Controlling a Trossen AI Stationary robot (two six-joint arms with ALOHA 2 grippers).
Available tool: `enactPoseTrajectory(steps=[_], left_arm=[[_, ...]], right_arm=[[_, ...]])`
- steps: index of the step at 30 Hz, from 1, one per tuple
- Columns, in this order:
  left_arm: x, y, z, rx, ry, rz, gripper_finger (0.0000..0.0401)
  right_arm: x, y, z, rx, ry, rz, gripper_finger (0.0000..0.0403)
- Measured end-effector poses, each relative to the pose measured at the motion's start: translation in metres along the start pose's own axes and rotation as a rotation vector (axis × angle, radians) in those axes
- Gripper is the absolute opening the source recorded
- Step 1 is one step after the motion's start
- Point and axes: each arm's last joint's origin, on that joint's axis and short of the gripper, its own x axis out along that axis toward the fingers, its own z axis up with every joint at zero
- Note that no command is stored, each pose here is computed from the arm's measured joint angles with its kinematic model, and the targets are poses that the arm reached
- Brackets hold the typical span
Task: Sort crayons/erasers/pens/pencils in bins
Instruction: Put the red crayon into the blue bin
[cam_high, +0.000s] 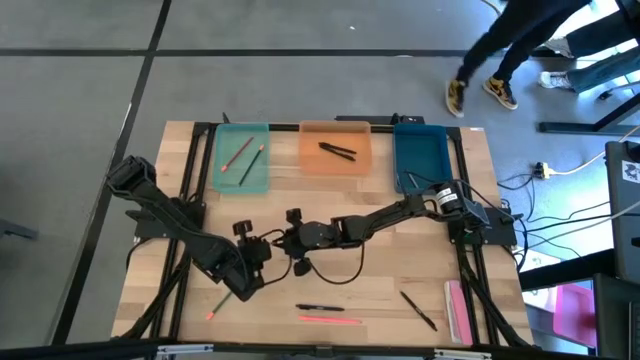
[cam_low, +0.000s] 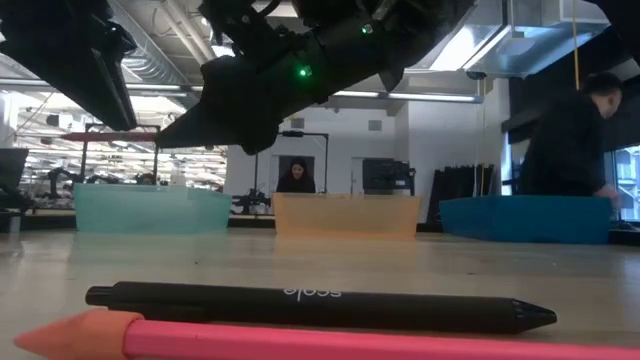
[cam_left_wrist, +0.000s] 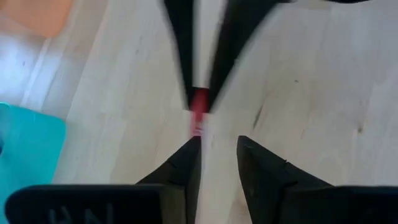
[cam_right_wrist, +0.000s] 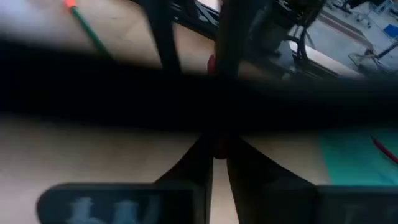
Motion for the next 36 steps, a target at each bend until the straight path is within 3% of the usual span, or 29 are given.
enactPoseTrajectory(steps=[12,19,29,36], left_arm=[[-0.014,0.002,-0.006,0.059,-0.048,0.016,0.0094],[-0.028,0.006,-0.008,0.061,-0.143,0.03,0.0094],[-0.032,0.007,-0.008,0.071,-0.224,0.087,0.0094],[-0.031,0.007,-0.008,0.069,-0.229,0.092,0.0094]], right_arm=[[-0.003,-0.002,-0.011,0.05,0.157,-0.076,0.0044],[-0.032,-0.019,0.003,0.138,0.277,-0.124,0.0044],[-0.102,-0.047,0.022,0.234,0.516,-0.446,0.0044],[-0.161,-0.063,0.02,0.345,0.662,-0.749,0.0044]])
